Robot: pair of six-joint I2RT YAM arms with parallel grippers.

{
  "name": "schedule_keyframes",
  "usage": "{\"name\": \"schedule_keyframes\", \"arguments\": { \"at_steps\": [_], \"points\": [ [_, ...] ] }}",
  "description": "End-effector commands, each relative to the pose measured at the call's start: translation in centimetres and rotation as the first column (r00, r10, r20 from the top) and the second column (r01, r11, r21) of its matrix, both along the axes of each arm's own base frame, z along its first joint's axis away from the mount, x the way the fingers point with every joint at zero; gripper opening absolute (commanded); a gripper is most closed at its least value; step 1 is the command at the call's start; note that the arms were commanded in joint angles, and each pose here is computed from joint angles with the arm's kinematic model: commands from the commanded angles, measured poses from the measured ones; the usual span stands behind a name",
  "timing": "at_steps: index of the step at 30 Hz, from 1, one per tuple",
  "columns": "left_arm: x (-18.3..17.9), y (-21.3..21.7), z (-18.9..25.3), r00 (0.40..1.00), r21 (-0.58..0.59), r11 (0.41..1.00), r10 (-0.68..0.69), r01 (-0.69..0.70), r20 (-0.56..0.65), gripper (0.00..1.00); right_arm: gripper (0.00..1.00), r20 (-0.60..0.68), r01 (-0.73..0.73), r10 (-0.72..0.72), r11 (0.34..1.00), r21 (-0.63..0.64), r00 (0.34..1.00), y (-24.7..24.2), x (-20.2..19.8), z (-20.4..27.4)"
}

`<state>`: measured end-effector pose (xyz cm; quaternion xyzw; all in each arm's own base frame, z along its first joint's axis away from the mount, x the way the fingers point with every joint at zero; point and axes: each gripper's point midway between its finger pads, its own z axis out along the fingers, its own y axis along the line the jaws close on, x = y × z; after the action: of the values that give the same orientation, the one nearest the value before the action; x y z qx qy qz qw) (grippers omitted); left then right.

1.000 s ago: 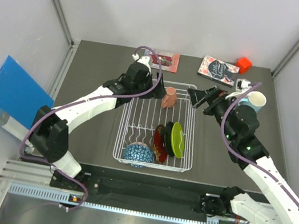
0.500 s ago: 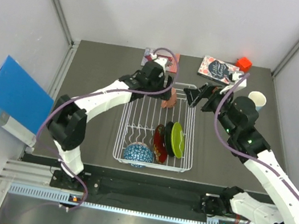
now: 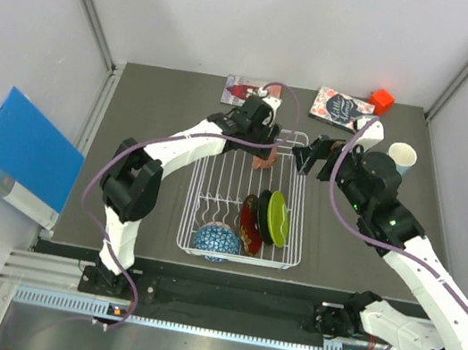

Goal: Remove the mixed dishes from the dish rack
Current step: Pick up the cup from the dish rack.

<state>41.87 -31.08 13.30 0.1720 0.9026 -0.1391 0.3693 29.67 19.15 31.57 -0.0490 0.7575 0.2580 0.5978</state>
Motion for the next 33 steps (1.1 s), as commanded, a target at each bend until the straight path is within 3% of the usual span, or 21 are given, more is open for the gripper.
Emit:
{"name": "schedule_keyframes", "arguments": {
  "at_steps": [1,12,15,21,25,33],
  "points": [
    [1.0,-0.3,-0.1,0.999,0.029,0.999,-0.03,0.029,0.016,0.68,1.0,0.044,0.004,-0.004,1.0,0.0,0.999,-0.2,-0.2,1.5],
    [0.0,-0.6,-4.3,0.995,0.049,0.998,-0.043,0.048,-0.09,0.53,1.0,0.029,0.013,-0.013,1.0,-0.011,1.0,-0.3,-0.1,0.7],
    [-0.1,-0.4,-4.6,0.994,0.057,0.997,-0.048,0.053,-0.095,0.37,1.0,0.024,0.012,-0.012,1.0,-0.008,1.0,-0.3,-0.1,0.6],
    [-0.1,0.0,-3.4,0.997,0.046,0.998,-0.041,0.044,-0.068,0.24,1.0,0.02,0.008,-0.008,1.0,-0.004,1.0,-0.2,-0.1,0.3],
    [0.0,0.4,-2.3,0.998,0.051,0.998,-0.03,0.032,-0.05,0.0,1.0,0.02,0.009,-0.009,1.0,-0.001,1.0,-0.2,-0.2,0.3],
    [-0.2,0.8,3.4,0.999,-0.024,1.0,-0.007,0.008,0.054,0.0,1.0,0.03,0.011,-0.012,1.0,0.017,0.999,-0.4,-0.5,1.0]
  ]
}}
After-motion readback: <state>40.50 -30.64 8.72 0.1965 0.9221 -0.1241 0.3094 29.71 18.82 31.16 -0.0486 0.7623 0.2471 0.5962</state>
